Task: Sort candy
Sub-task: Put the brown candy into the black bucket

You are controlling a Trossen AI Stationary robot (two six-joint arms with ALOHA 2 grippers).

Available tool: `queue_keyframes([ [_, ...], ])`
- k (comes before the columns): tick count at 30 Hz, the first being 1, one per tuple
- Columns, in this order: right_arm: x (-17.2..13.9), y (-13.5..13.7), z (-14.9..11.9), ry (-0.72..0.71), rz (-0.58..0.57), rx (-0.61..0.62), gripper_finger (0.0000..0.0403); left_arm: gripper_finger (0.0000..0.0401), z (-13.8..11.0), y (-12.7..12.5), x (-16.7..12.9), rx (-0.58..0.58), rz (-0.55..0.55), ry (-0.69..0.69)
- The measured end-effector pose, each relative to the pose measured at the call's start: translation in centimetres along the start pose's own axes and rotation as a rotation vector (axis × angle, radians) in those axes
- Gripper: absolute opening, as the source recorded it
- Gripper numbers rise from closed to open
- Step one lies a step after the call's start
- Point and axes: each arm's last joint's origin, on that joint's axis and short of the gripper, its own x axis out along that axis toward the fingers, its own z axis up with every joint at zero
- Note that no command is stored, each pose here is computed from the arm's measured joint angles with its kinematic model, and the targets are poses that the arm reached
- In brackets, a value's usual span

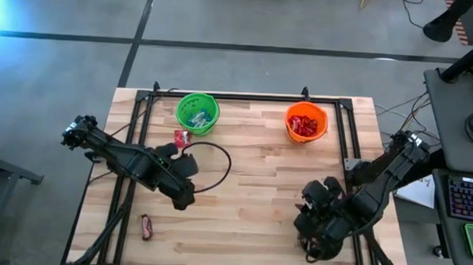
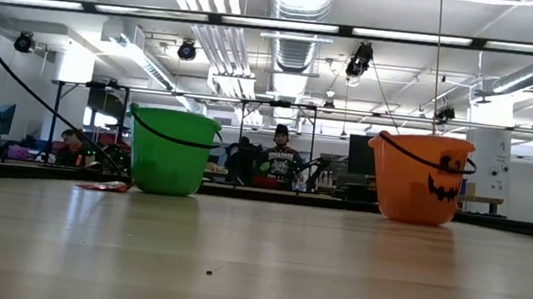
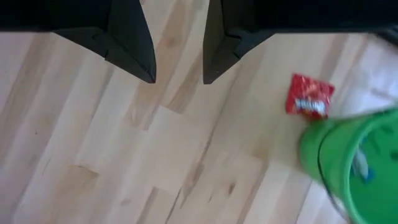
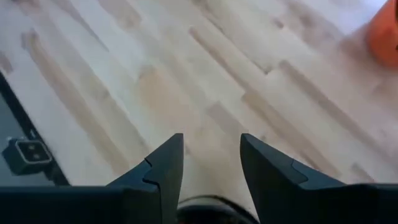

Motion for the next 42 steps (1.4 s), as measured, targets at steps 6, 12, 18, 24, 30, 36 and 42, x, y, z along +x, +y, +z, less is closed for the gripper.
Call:
queue_keyframes([
  [6, 0.0, -0.7, 1.8, -0.167, -0.036, -0.048, 0.0154, 0.0114, -0.4, -0.1, -0.1, -0.169, 0.012, 0.016],
  [12, -0.5, -1.8, 3.3, -0.200, -0.053, -0.140, 0.0162, 0.0114, -1.3, -0.4, -0.4, -0.318, 0.021, 0.051],
  [18, -1.4, -2.9, 4.0, -0.204, -0.035, -0.206, 0.0160, 0.0114, -2.7, -0.7, -0.9, -0.451, 0.027, 0.175],
  [24, -2.2, -3.6, 4.3, -0.212, -0.016, -0.254, 0.0164, 0.0115, -3.8, -1.5, -1.2, -0.560, 0.003, 0.267],
  [30, -2.5, -3.8, 4.4, -0.215, -0.012, -0.288, 0.0162, 0.0141, -4.5, -2.0, -1.4, -0.650, -0.005, 0.346],
  [36, -2.5, -3.8, 4.3, -0.199, -0.009, -0.326, 0.0164, 0.0176, -6.1, -2.6, -0.8, -0.770, 0.050, 0.482],
  [42, -2.5, -3.8, 4.3, -0.189, -0.006, -0.345, 0.0162, 0.0183, -10.4, -4.2, 0.9, -0.905, 0.194, 0.596],
])
